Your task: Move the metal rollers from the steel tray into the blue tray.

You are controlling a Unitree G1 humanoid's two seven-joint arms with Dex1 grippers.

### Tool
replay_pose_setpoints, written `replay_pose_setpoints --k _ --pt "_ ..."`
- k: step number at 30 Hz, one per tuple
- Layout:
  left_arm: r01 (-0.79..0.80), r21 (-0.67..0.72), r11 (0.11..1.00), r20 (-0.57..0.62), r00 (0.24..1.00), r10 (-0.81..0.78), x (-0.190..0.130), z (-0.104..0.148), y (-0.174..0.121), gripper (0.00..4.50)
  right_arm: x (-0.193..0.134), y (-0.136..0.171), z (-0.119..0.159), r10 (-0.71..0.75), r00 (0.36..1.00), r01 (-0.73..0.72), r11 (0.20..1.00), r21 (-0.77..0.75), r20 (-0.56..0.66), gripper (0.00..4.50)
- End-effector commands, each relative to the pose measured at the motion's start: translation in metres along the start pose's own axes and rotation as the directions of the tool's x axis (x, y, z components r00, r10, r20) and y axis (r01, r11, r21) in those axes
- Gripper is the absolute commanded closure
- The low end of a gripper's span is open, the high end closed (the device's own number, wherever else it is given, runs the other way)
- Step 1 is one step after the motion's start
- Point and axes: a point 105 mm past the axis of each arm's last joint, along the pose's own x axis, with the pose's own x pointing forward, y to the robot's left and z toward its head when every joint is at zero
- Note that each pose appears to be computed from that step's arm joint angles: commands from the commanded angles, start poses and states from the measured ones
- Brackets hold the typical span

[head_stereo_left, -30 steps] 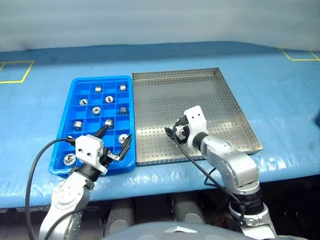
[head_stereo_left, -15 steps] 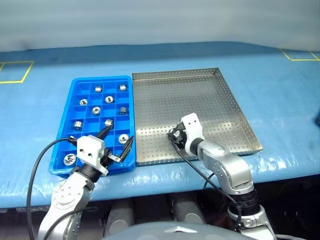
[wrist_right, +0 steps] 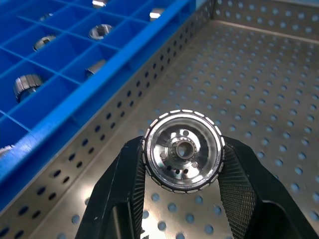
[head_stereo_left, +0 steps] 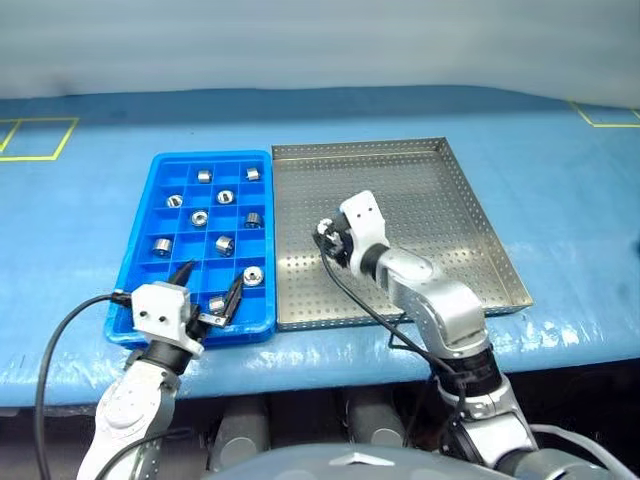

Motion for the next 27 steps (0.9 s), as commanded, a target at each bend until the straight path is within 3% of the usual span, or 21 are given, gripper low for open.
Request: replay_pose_setpoints --k 1,7,16,27 --pt "-0.108 0.040 0.993 0.118 0.988 0.102 -0.010 0.028 0.012 0.00 0.009 0.022 0.034 0.094 0.988 -0.090 0.995 -0.034 0.123 2.81" --pt "-0.288 0.049 0.956 0.124 0.952 0.280 -0.037 0.031 0.029 0.00 0.032 0.069 0.049 0.280 0.947 -0.266 0.958 -0.104 0.159 2.81" --pt "-0.379 0.031 0.925 0.101 0.922 0.374 -0.060 0.025 0.030 0.00 0.048 0.110 0.030 0.418 0.903 -0.400 0.902 -0.160 0.098 2.81" --pt "-0.352 0.027 0.936 0.108 0.931 0.348 -0.053 0.025 0.025 0.00 0.064 0.117 -0.002 0.426 0.905 -0.421 0.896 -0.143 0.007 2.81"
